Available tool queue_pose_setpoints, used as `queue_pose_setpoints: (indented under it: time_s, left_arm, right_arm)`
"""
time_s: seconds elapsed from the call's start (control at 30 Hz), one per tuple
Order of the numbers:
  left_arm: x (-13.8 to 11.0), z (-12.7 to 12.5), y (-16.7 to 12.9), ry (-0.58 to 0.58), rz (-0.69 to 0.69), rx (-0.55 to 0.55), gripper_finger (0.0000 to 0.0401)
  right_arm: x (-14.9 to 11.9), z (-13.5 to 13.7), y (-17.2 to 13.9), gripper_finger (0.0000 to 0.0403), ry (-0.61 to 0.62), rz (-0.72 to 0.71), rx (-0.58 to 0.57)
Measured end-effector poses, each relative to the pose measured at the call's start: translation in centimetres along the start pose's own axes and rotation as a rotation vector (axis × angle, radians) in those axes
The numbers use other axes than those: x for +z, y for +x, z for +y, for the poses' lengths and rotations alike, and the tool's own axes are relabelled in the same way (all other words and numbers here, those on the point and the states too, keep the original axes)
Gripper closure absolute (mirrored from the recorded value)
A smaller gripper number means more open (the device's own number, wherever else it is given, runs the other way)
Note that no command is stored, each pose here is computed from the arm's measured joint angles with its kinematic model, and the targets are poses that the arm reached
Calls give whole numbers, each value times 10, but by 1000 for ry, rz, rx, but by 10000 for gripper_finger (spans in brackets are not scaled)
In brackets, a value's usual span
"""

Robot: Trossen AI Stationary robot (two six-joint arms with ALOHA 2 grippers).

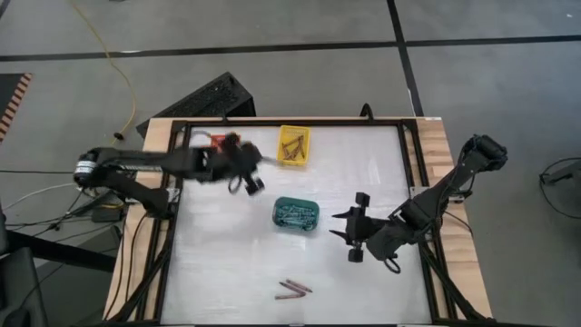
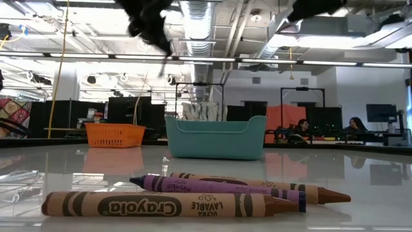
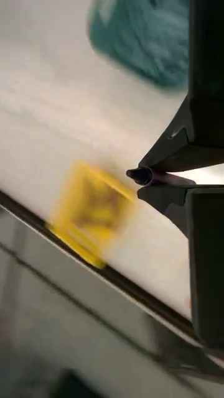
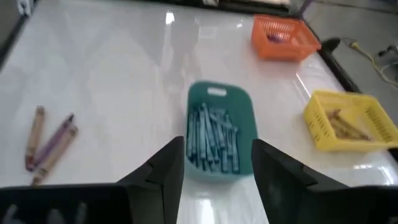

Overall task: Sort crayons
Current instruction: Put the violet crayon into the orange bin

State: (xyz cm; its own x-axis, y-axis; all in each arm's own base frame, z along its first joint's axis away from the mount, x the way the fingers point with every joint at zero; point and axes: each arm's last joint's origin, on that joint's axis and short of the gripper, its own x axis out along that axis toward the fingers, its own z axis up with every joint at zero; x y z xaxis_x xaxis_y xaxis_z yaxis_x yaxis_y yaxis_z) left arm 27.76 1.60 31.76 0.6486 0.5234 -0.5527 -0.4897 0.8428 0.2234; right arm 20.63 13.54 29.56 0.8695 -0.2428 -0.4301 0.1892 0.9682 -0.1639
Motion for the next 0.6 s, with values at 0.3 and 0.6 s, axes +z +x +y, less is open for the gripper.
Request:
queue_pose_setpoints:
  time_s: [0.3,0.6]
  left_arm:
    - [-26,117,25,-278,318,121,399]
    - [-60,183,69,-492,503,105,394]
  right_arm:
    - [-29,14,11,230,-26,63,2]
    - [-50,40,17,235,-58,119,23]
